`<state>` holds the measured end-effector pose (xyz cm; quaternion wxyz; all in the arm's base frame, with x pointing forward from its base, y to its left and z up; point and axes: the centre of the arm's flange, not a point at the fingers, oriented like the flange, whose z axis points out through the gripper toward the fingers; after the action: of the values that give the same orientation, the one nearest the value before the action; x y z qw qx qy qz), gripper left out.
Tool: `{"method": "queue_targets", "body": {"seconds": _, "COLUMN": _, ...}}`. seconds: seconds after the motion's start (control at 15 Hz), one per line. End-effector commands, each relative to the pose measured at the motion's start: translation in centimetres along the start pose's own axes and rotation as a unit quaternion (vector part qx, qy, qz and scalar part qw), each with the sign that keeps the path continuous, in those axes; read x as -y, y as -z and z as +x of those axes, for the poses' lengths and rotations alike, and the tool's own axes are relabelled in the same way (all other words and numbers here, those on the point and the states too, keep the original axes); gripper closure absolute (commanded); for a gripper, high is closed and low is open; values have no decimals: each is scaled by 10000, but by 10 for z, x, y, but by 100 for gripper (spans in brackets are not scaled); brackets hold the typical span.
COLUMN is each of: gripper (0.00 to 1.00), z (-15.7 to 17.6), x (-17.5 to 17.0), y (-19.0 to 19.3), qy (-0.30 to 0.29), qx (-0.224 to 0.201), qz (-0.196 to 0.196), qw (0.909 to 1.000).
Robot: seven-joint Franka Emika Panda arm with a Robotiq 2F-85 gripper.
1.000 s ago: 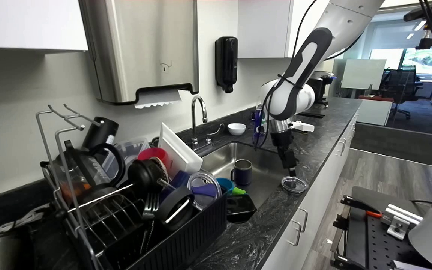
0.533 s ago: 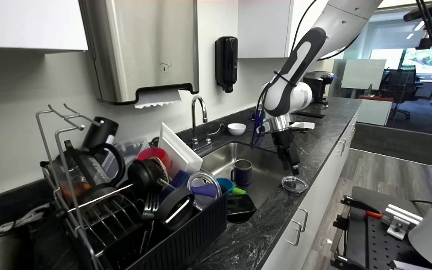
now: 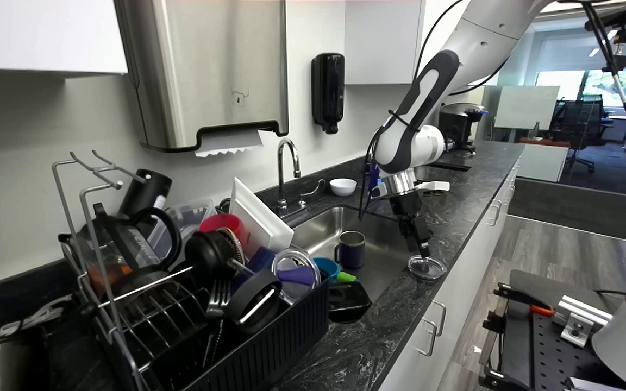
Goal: Pick up the lid and put it on the cup in the sink
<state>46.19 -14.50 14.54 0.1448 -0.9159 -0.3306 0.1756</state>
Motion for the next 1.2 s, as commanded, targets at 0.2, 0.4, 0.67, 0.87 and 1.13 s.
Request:
{"method": "queue_targets", "body": {"seconds": 0.2, "gripper": 0, "z": 11, "x": -15, "y": -6, "qy": 52, "qx": 71, "qz": 244, "qw": 9997}}
{"method": "queue_targets", "body": {"seconds": 0.4, "gripper": 28, "z": 14, "x": -17, "y": -7, "qy": 56, "qx": 91, "qz": 276, "qw": 9996}}
{"method": "queue_targets", "body": {"seconds": 0.67, "gripper": 54, "z": 15, "x": -19, "y": -5, "qy": 49, "qx": 91, "qz": 276, "qw": 9996}}
{"method": "queue_targets", "body": {"seconds": 0.87, "gripper": 74, "z": 16, "x": -21, "y": -3, "qy": 44, "qx": 81, "qz": 266, "qw": 9996}}
{"method": "queue_targets", "body": {"seconds": 1.13, "gripper": 99, "z": 16, "x": -20, "y": -3, "qy": 45, "qx": 115, "qz": 327, "qw": 9994}}
